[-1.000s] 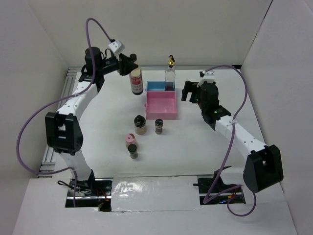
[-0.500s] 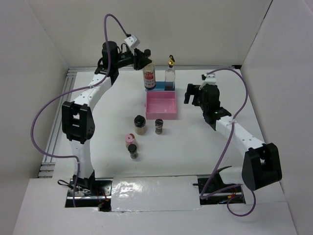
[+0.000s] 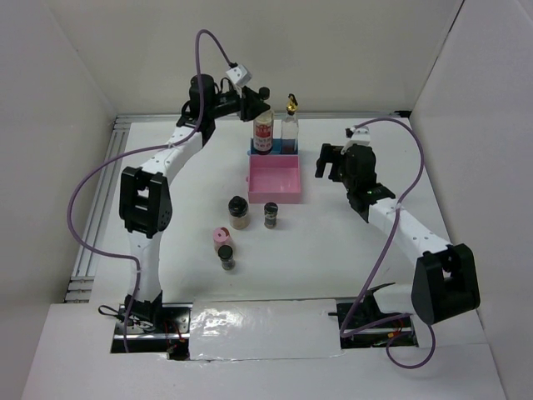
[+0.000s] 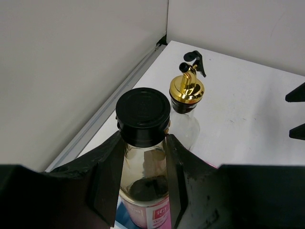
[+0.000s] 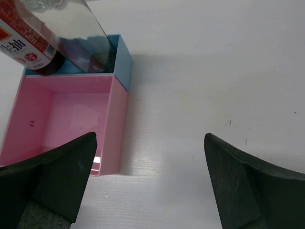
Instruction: Organize the condiment bottles
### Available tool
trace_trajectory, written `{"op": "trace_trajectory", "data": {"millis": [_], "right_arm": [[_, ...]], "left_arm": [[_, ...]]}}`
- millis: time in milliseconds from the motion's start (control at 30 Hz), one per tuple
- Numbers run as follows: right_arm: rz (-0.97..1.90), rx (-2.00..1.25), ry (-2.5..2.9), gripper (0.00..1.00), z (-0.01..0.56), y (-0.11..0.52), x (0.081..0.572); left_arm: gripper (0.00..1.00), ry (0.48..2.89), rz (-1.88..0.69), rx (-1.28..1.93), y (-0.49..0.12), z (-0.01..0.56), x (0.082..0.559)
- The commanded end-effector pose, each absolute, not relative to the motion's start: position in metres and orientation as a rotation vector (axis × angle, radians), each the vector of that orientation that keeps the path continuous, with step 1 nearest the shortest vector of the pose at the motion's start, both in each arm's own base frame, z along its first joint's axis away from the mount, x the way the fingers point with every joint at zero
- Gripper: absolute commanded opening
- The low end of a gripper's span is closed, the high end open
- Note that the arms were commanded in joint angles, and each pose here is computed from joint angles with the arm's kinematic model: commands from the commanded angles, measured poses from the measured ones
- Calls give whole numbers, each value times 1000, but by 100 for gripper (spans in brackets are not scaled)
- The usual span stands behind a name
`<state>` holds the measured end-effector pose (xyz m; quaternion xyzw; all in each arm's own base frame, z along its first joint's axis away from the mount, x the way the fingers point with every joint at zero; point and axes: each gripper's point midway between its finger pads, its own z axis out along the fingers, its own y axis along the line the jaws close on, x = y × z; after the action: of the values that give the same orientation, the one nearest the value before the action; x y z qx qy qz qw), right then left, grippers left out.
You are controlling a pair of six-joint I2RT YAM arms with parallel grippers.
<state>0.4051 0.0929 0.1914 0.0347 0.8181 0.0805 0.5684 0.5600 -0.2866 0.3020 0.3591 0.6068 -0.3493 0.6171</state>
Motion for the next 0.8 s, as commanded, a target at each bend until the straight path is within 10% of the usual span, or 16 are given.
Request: {"op": "trace_trajectory", "data": {"millis": [0,767], "right_arm": [[200,109,1883,100,201,88,404],[171,125,1901,100,199,79,400]], "left_arm": [[0,1147,-725,824,-287,380,560],[0,1257,-802,816,-296,318,573]]}}
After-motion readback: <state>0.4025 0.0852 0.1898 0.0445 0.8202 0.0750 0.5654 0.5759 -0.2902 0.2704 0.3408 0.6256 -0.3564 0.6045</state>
